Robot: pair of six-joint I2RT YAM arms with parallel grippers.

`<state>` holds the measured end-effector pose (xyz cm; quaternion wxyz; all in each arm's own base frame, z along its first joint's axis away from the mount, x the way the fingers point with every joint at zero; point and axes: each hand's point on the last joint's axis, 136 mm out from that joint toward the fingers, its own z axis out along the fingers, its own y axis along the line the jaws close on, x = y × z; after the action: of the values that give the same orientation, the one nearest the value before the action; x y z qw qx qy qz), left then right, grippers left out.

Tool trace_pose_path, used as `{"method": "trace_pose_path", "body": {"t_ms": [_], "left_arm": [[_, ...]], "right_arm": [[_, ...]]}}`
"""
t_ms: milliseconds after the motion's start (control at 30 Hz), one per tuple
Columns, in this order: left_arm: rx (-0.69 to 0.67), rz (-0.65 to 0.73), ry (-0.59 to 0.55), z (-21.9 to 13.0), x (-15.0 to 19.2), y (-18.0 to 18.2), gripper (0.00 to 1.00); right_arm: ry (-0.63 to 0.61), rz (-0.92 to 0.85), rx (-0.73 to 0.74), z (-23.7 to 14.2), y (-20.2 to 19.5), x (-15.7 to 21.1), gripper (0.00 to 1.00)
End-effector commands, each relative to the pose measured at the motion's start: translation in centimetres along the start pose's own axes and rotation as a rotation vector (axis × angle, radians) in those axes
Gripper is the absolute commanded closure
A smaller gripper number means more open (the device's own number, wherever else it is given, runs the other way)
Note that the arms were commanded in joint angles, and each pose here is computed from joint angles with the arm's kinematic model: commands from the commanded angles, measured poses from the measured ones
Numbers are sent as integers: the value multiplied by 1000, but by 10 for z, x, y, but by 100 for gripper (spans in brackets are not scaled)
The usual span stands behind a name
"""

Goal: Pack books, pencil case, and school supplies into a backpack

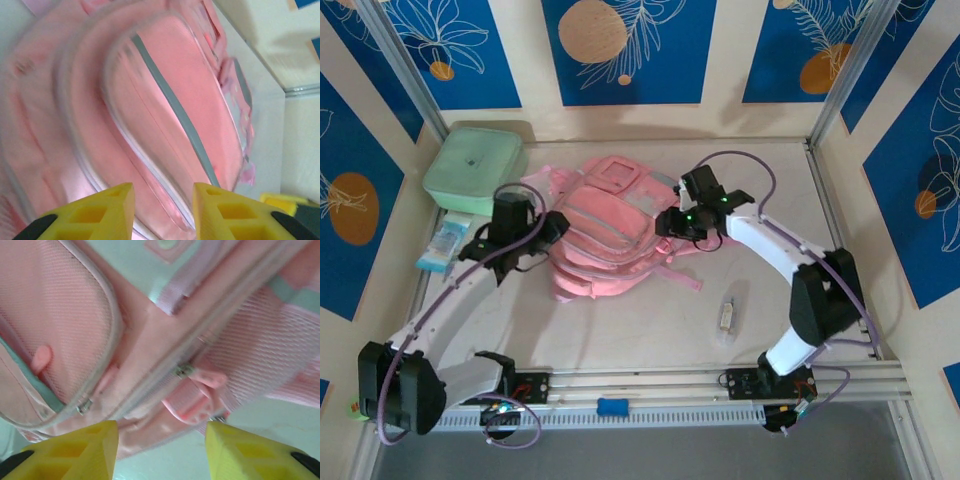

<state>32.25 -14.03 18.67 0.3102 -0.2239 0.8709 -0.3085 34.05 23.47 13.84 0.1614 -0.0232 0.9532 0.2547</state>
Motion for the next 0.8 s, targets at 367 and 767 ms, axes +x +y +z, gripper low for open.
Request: {"method": "trace_pose_path", "body": {"t_ms": [367,767], "left_arm": [[-10,-21,-14,50,50,-9,59],[35,88,-76,73,21,-38,59]], "right_arm": [[83,25,-164,48,40,-37,52],[92,-10,-205,48,48,-37,100]]}}
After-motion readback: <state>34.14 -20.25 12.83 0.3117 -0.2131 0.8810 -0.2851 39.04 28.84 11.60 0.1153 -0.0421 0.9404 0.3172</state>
